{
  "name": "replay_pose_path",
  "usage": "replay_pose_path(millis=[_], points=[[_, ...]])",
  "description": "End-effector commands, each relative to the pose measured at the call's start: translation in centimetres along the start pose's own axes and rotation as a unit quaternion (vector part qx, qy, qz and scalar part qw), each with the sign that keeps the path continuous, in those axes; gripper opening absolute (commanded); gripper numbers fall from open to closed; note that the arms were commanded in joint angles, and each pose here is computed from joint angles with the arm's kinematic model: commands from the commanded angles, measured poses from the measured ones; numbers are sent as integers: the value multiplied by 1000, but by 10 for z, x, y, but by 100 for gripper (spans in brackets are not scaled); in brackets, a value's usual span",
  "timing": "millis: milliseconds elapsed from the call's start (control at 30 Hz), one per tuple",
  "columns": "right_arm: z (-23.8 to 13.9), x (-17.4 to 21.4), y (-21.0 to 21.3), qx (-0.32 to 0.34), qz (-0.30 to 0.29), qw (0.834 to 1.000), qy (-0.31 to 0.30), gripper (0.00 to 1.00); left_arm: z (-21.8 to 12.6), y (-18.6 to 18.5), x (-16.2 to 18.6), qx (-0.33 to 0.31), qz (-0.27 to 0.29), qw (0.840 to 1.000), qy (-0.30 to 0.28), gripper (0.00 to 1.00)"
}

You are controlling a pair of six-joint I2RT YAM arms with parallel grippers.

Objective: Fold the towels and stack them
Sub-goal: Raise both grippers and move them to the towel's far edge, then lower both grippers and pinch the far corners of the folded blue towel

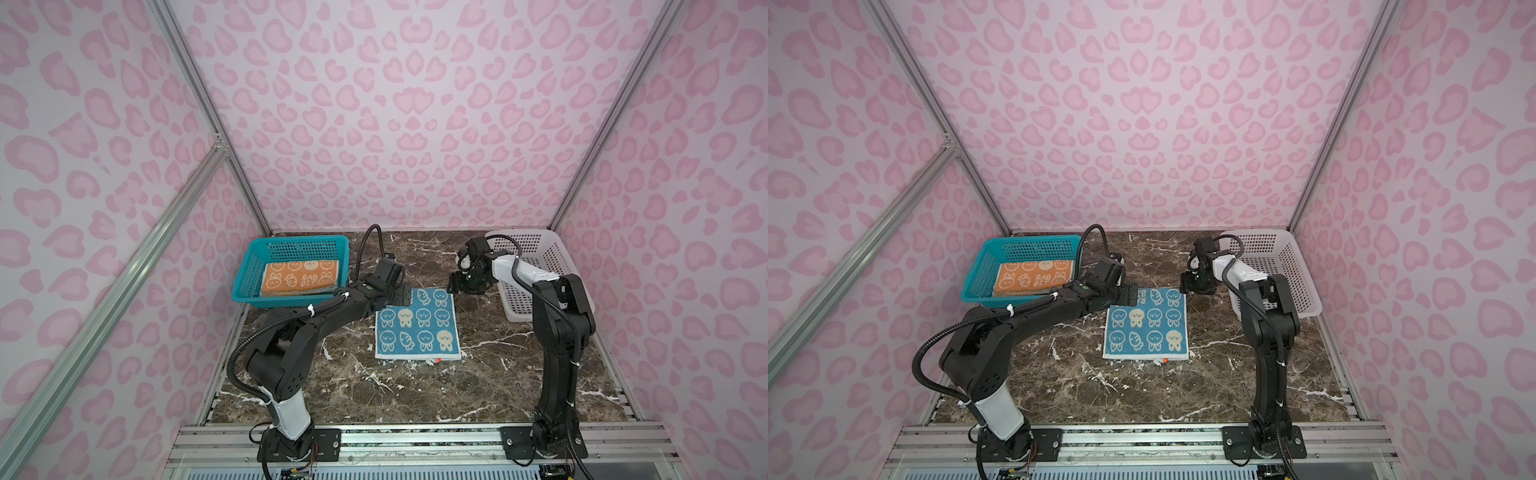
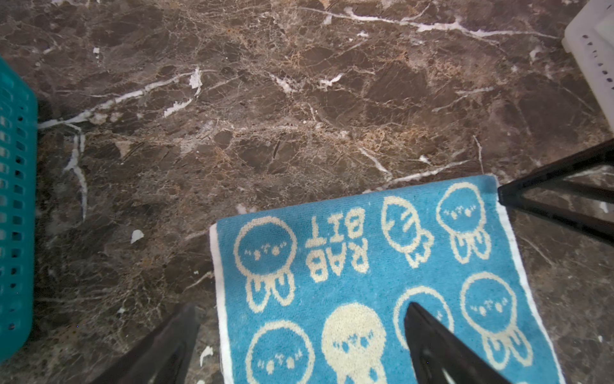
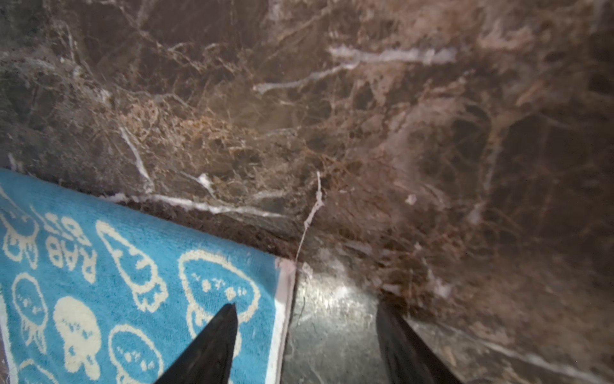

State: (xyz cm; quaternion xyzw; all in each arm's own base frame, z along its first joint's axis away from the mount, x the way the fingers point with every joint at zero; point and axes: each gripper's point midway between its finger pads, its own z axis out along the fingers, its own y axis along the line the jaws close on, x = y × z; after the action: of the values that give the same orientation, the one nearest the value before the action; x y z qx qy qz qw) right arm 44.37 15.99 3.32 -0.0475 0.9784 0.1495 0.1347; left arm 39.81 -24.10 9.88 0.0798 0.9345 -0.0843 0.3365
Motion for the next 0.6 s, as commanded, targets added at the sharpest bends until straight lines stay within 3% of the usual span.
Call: replay_pose_path(millis=[0,567], points=[[9,2,-3,5,-5,1000,7,62,3,-1,2,-3,-4,1000,13,98],[27,8,8,-6,-8,1000,27,29,9,-1,12,-2,-10,999,32,98]])
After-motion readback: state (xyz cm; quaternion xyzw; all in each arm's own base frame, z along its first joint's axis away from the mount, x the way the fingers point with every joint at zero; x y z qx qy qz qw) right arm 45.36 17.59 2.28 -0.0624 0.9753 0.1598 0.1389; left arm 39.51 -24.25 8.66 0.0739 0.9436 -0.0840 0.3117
